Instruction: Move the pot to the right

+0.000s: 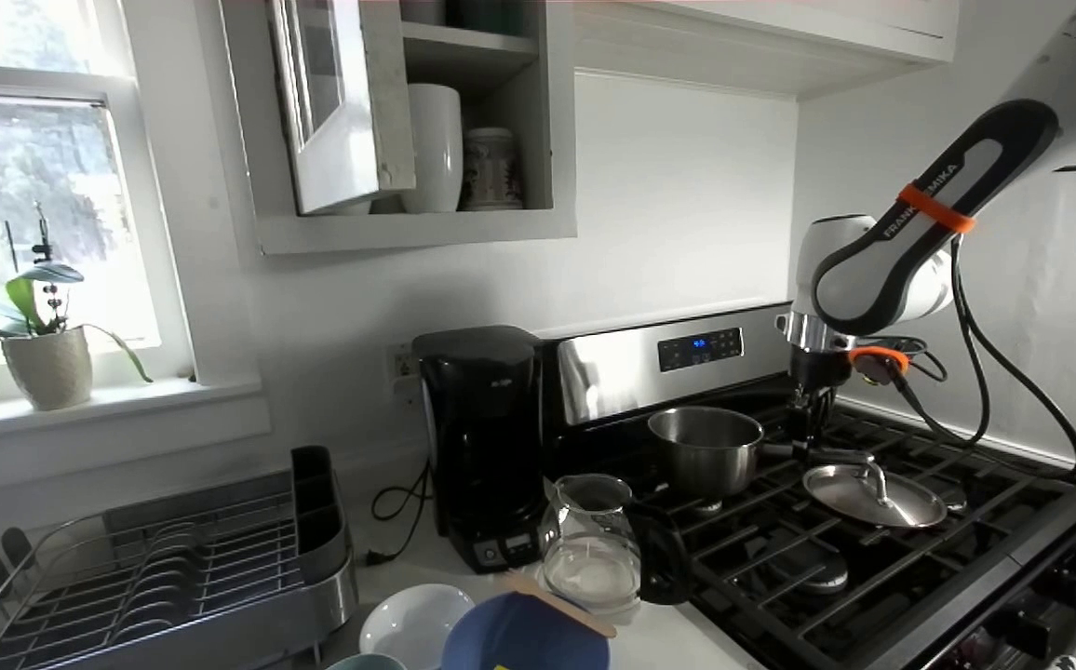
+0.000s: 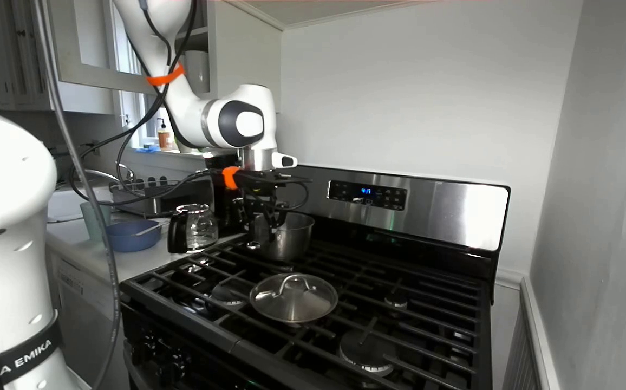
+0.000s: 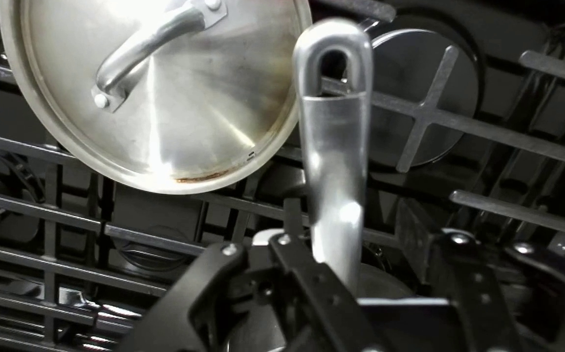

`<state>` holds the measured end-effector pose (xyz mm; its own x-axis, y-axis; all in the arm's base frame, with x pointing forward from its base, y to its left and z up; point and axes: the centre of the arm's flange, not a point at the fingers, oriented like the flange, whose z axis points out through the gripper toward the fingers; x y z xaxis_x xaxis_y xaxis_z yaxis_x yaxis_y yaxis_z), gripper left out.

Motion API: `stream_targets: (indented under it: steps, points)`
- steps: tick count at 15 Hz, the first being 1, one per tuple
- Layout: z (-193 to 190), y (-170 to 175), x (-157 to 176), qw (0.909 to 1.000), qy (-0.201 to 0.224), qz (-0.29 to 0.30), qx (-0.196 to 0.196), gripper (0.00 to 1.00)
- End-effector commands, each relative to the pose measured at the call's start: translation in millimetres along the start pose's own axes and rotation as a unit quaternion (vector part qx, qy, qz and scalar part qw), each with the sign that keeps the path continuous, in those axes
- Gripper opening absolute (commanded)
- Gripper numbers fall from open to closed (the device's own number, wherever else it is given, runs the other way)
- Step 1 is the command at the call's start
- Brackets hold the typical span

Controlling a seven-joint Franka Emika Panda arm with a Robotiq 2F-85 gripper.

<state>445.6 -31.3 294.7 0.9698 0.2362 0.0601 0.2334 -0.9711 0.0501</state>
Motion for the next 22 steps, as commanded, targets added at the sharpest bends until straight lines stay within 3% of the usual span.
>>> stream_targets:
  steps: [1, 4, 9, 17, 22]
  points:
    - [7, 2, 8, 1.0, 0.005, 0.004, 0.0, 0.23]
    - [7, 2, 9, 1.0, 0.007, 0.002, -0.001, 0.05]
    - [5, 2, 9, 0.9999, 0.01, 0.005, -0.003, 0.08]
    - [-50, 13, 4, 0.9972, 0.046, 0.047, 0.035, 0.08]
    - [-48, 20, 2, 0.997, 0.043, 0.057, 0.031, 0.08]
